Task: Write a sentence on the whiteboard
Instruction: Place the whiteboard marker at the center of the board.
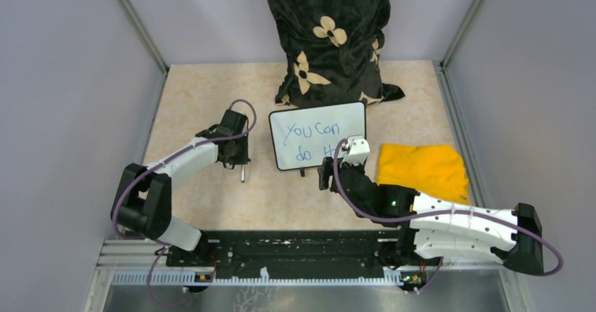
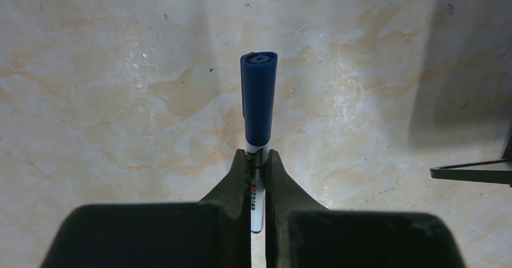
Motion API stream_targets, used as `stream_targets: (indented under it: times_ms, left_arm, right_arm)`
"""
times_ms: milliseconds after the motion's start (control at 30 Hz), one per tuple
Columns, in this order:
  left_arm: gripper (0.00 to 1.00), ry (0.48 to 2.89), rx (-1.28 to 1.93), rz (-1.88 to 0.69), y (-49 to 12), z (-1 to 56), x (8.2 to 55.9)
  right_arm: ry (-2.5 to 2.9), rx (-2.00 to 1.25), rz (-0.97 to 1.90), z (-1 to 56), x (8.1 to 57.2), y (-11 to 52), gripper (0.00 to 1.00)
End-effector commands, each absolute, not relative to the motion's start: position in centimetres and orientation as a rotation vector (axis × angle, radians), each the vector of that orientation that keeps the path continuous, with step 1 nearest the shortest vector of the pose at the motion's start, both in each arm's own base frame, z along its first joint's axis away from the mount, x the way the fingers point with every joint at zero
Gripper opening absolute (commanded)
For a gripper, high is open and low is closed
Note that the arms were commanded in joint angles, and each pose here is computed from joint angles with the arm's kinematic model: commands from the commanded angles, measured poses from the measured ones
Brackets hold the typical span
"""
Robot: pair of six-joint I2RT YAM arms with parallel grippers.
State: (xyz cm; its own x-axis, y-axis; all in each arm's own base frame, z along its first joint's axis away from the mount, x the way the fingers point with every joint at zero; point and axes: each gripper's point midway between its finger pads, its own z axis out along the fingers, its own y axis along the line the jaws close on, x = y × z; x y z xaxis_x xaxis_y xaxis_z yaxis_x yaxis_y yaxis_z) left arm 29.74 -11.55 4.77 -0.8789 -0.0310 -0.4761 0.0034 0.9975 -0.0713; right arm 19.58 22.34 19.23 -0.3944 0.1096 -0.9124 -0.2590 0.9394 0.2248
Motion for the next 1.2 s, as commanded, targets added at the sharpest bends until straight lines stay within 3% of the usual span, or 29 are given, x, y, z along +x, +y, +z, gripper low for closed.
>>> stream_targets:
  times_ms: [0, 667, 1167]
  left_arm:
    - [0.00, 2.640, -0.027, -0.157, -12.5, 4.8, 30.4]
    - [0.01, 2.703, -0.029, -0.173, -13.0, 3.3, 29.9]
    - [0.13, 2.753, -0.020, -0.163, -13.0, 2.3, 29.6]
  right_arm:
    - [1.898, -0.068, 0.410, 21.2, 20.1, 21.7, 0.67]
    - [1.929, -0.147, 0.487, 20.1, 19.2, 23.2, 0.68]
    - [1.929, -0.148, 0.487, 19.9, 19.2, 23.1, 0.68]
